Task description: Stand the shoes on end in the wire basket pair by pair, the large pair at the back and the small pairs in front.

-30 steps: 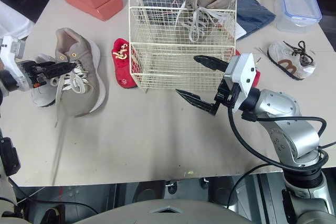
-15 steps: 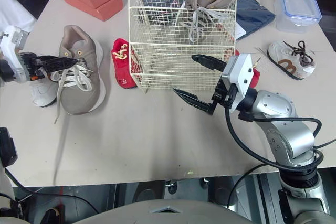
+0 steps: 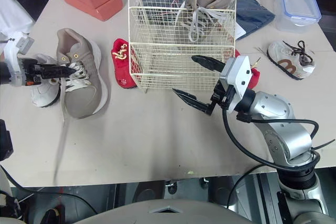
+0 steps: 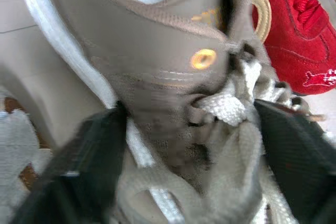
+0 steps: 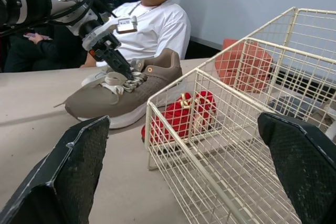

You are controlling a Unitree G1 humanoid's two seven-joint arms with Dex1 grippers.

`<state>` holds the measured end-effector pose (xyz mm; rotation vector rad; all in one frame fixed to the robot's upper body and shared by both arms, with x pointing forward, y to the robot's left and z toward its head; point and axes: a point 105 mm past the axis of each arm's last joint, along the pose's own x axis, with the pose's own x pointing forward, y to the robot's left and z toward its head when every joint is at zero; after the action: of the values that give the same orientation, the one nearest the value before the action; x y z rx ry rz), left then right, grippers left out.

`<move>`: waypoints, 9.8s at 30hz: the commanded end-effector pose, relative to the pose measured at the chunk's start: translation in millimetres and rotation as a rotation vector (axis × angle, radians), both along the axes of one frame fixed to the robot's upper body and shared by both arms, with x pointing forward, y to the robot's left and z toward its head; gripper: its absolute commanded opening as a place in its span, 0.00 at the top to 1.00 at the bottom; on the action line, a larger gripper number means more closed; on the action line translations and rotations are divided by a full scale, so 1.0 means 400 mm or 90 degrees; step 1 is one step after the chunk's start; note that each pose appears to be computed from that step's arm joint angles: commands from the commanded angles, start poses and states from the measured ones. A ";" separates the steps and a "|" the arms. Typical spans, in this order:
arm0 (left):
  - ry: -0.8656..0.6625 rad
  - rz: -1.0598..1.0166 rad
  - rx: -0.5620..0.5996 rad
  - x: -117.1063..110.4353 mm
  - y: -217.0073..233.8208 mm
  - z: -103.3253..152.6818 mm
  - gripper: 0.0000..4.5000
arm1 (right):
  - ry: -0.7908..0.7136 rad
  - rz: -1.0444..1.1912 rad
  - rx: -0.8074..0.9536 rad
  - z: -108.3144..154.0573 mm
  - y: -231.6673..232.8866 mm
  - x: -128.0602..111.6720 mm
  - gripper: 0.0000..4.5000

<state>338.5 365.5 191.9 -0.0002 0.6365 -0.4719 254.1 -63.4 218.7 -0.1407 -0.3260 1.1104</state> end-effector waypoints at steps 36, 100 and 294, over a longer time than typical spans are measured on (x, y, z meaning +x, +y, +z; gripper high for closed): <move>-0.214 -0.041 -0.112 -0.059 -0.001 0.205 0.94 | 0.007 0.098 -0.001 0.022 -0.001 -0.025 0.00; -0.871 -0.089 0.038 0.218 -0.612 0.334 0.94 | -0.191 -0.230 0.163 0.155 -0.160 0.076 0.00; -0.481 -0.469 -0.243 -0.102 -0.685 0.162 0.01 | 0.073 -0.075 0.303 0.232 -0.047 0.033 1.00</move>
<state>303.4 87.3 242.2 0.0096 -0.1644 -1.2199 276.3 -74.1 289.1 0.3287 -0.3576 0.9096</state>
